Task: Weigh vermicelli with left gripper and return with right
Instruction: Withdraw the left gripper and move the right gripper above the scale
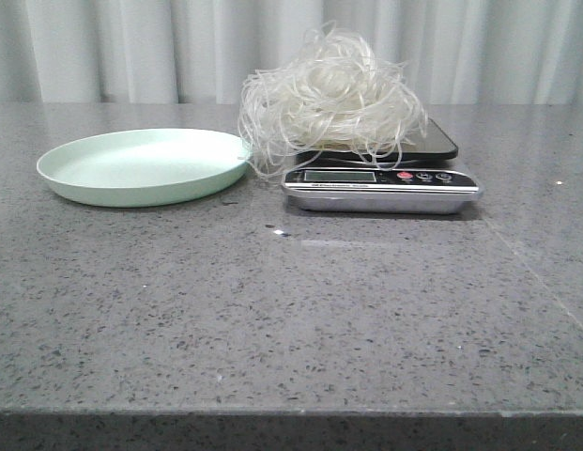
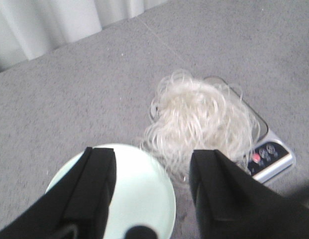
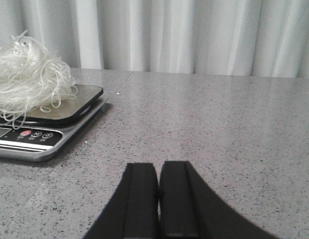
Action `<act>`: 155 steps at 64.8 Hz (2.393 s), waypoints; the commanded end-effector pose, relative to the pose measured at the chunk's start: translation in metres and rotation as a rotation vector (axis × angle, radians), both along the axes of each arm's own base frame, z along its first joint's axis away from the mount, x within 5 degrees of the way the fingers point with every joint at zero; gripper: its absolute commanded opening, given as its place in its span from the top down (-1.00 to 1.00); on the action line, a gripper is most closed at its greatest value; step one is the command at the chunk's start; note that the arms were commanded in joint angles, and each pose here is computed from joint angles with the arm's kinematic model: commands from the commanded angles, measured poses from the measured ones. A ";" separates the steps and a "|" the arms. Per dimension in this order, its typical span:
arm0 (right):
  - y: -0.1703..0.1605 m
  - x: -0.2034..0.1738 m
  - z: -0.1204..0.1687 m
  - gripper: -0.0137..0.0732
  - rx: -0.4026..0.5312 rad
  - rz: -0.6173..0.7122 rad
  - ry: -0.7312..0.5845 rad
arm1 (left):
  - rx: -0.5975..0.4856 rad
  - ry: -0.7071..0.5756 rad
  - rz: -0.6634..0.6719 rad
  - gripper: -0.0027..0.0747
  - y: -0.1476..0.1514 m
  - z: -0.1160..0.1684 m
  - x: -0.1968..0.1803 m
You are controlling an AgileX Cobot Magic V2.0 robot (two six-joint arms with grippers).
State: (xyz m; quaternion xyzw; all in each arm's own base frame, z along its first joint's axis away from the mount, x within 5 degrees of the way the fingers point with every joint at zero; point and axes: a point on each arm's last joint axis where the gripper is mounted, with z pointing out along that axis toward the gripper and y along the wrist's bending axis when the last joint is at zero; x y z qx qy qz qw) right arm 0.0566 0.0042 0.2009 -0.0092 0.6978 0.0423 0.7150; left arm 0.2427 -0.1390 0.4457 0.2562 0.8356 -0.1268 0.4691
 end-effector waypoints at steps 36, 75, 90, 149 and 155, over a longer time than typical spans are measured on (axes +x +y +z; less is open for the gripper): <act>-0.001 -0.002 0.009 0.27 -0.003 -0.011 -0.093 | -0.231 -0.341 0.018 -0.09 0.095 -0.061 -0.171; -0.001 -0.002 0.009 0.27 -0.003 -0.011 -0.094 | -0.331 -0.465 0.013 0.58 0.124 -0.130 -0.226; -0.002 -0.003 0.017 0.27 0.003 -0.018 -0.181 | -0.330 -0.463 0.013 0.58 0.124 -0.130 -0.226; 0.003 0.045 0.125 0.05 0.031 0.004 0.022 | -0.330 -0.462 0.013 0.58 0.124 -0.131 -0.226; 0.007 0.054 0.143 -0.26 0.026 0.029 0.053 | -0.330 -0.462 0.013 0.58 0.124 -0.131 -0.226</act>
